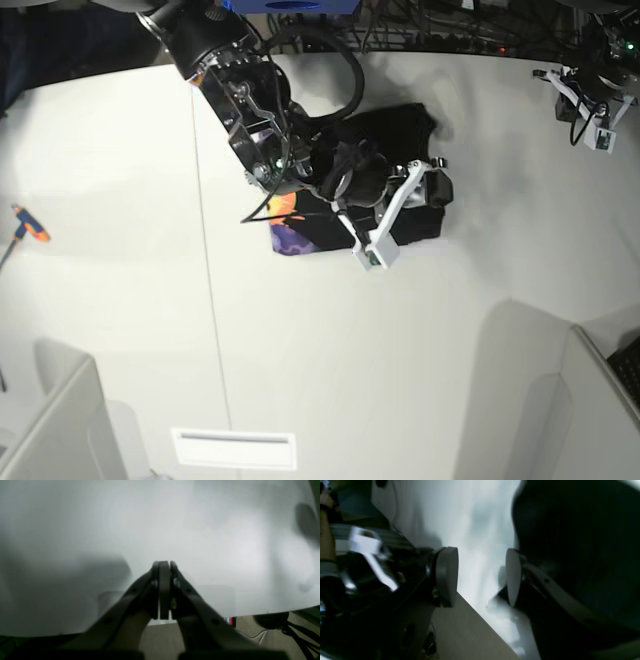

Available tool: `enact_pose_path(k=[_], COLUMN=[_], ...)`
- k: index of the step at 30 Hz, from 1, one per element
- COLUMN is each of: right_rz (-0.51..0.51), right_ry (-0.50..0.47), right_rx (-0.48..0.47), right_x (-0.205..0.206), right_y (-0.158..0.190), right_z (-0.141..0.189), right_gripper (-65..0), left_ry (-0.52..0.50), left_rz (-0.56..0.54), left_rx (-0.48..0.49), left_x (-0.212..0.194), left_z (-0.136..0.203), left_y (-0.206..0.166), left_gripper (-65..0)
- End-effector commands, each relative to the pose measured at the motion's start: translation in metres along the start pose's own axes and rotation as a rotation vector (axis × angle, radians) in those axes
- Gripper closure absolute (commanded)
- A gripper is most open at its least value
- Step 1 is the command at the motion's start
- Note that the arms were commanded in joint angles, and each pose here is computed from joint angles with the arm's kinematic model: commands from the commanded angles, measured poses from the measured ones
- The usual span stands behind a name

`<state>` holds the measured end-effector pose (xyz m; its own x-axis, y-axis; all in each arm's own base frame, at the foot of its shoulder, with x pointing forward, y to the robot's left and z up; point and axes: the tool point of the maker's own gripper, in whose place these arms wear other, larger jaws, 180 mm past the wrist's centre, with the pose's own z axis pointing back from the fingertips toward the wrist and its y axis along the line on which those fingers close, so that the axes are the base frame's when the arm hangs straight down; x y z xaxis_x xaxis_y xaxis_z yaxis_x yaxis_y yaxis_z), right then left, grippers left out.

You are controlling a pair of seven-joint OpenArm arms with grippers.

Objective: Fold the T-shirt properly

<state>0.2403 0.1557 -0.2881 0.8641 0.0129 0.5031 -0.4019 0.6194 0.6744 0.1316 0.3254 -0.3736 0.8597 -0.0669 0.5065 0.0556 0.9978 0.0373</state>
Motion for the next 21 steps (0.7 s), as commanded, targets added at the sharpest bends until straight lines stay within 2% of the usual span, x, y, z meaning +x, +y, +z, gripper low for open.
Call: enact_pose_path(k=[1, 4, 6, 8, 10, 11, 15, 18, 19, 21], right_rz=[0.029, 0.072, 0.052, -0.002, -0.055, -0.085, -0.222, -0.235, -0.226, -0.212], right_ry=[-0.057, -0.108, -0.127, -0.149, -0.167, -0.178, -0.323, -0.368, -0.369, -0.363], right_rx=[0.045, 0.032, -0.006, -0.068, -0.120, -0.144, -0.270, -0.346, -0.365, -0.383], right_x=[0.017, 0.026, 0.028, 0.029, 0.027, 0.026, 0.027, 0.022, 0.020, 0.018], right_y=[0.016, 0.013, -0.006, -0.034, -0.059, -0.070, -0.125, -0.151, -0.157, -0.162], right_z=[0.009, 0.029, 0.039, 0.049, 0.059, 0.064, 0.097, 0.115, 0.119, 0.123], right_gripper=[-28.5, -28.4, -26.9, -18.9, -3.8, 0.0, 0.0, 0.0, 0.0, 0.0], left_ry=[-0.018, 0.017, 0.036, 0.028, 0.013, 0.007, -0.093, -0.205, -0.244, -0.275], left_rz=[-0.026, -0.058, -0.071, -0.073, -0.072, -0.075, -0.036, 0.055, 0.078, 0.106], left_rx=[0.015, 0.053, 0.061, 0.055, 0.016, -0.016, -0.167, -0.285, -0.325, -0.386], left_x=[0.007, 0.002, -0.002, 0.000, 0.003, 0.005, 0.025, 0.047, 0.058, 0.067], left_z=[0.006, 0.006, 0.005, 0.006, 0.003, -0.001, -0.003, -0.002, -0.002, -0.008], left_y=[0.006, 0.014, 0.015, 0.012, 0.001, -0.008, -0.053, -0.082, -0.093, -0.112], left_gripper=[0.0, 0.0, 0.0, 0.0, 0.0, 0.0, 0.0, 0.0, -5.1, -26.5])
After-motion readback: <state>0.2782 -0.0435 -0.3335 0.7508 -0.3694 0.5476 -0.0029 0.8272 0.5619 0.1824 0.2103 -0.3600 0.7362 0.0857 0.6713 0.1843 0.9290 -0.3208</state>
